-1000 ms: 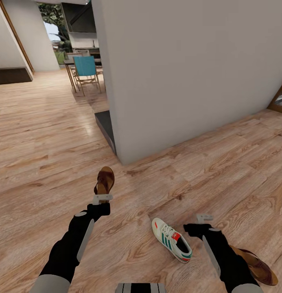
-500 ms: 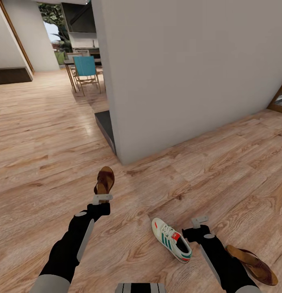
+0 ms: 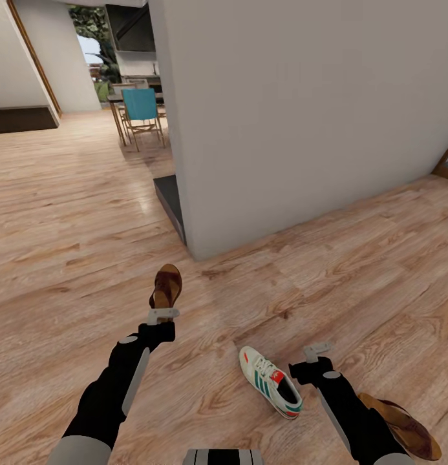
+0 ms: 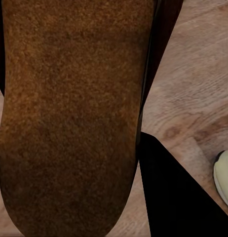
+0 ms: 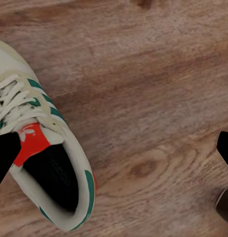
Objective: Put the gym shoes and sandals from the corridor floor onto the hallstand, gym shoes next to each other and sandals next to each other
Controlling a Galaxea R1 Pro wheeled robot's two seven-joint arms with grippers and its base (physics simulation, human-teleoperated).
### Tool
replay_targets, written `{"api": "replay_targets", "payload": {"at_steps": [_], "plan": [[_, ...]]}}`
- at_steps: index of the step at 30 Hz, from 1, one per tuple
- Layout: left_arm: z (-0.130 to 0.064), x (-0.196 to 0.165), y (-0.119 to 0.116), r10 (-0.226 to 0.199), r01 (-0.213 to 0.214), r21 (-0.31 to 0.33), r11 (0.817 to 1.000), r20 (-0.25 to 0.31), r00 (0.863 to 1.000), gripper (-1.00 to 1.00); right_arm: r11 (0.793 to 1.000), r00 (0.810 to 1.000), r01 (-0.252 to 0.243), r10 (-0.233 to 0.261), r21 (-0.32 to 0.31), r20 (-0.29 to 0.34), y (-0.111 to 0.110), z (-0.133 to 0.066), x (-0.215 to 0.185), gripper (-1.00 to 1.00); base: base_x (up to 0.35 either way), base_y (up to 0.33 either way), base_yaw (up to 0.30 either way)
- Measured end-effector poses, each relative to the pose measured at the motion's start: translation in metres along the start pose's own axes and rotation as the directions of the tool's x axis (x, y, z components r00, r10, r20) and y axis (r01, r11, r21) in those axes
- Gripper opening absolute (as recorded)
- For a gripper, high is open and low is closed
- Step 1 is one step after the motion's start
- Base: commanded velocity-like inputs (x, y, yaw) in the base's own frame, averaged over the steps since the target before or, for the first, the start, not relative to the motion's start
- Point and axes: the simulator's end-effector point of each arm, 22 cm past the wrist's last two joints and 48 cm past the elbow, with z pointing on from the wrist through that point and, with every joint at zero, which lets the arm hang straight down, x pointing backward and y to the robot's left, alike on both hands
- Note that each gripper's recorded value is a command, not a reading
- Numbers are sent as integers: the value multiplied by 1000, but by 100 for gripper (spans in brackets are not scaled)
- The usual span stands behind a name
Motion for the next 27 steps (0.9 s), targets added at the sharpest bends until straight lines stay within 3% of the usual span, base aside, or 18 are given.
{"api": "replay_targets", "payload": {"at_steps": [27], "plan": [[0,-1,0,0,0,0,1000,1,1000,-100,1000,1000,0,0,1,0,-1,0,1,100,-34,-21,5]]}}
